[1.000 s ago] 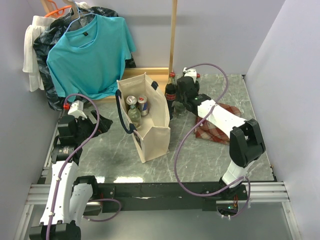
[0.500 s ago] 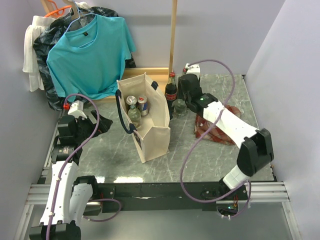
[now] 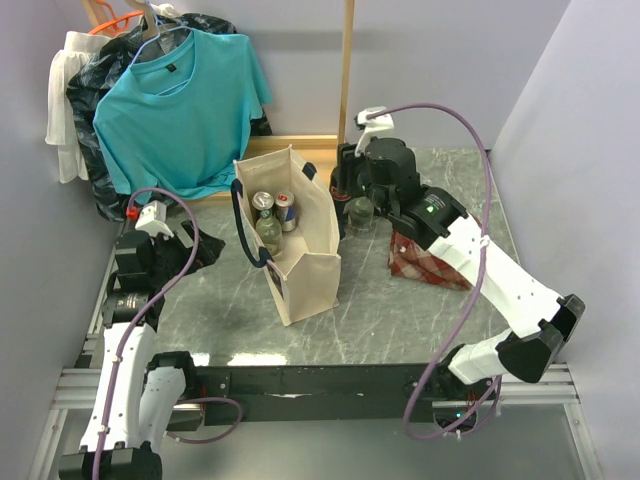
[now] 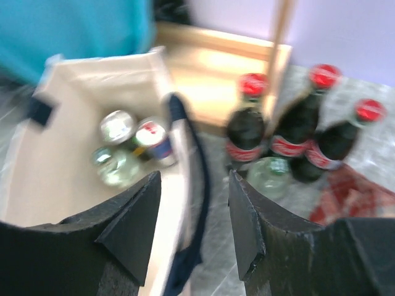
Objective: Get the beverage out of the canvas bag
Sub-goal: Place the drink at the center of the board, then take out the drink from the canvas bag.
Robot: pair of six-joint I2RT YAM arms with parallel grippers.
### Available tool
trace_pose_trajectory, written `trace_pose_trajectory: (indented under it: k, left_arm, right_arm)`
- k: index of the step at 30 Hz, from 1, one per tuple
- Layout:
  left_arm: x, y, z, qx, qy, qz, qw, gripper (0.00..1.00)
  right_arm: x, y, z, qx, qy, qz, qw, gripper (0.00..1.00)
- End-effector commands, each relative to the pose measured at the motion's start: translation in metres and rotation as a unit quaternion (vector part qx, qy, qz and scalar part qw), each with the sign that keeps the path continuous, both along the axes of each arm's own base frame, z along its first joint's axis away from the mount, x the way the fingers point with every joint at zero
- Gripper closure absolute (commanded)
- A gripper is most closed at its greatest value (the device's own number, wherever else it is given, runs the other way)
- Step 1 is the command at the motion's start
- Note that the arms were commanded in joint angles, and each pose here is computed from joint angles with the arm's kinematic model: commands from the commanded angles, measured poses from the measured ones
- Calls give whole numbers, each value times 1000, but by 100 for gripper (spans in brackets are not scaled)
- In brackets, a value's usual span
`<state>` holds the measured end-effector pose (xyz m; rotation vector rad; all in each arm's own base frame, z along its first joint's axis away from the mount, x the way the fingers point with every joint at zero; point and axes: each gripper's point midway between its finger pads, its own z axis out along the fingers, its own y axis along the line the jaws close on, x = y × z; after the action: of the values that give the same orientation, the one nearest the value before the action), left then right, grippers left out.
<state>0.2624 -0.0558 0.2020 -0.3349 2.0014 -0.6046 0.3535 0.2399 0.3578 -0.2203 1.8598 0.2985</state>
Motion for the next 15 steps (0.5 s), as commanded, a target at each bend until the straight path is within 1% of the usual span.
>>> trace_pose_trajectory:
  k: [1,3,7,8,10,11,15]
  left_arm:
    - [2,2,24,6,-43,9,999,4]
    - [1,2,27,7,-51,8,999,4]
    - [1,5,29,13,-55,16,998,4]
    - [2,6,28,13,-53,20,998,4]
    - [2,7,28,14,-52,24,998,4]
    - [2,10,28,17,-53,33,998,4]
    - [-1,14,32,23,-62,51,997,4]
  right_arm:
    - [-30,30,19,-11,6,106,994,45]
    - [-40,43,20,-5,12,148,989,45]
    - [-48,60,21,0,20,195,981,45]
    - [-46,65,15,-7,25,204,979,45]
    - [-52,78,15,-7,38,243,969,47]
    - [-50,87,4,-12,56,256,965,48]
    - [-53,105,-18,-19,83,294,952,50]
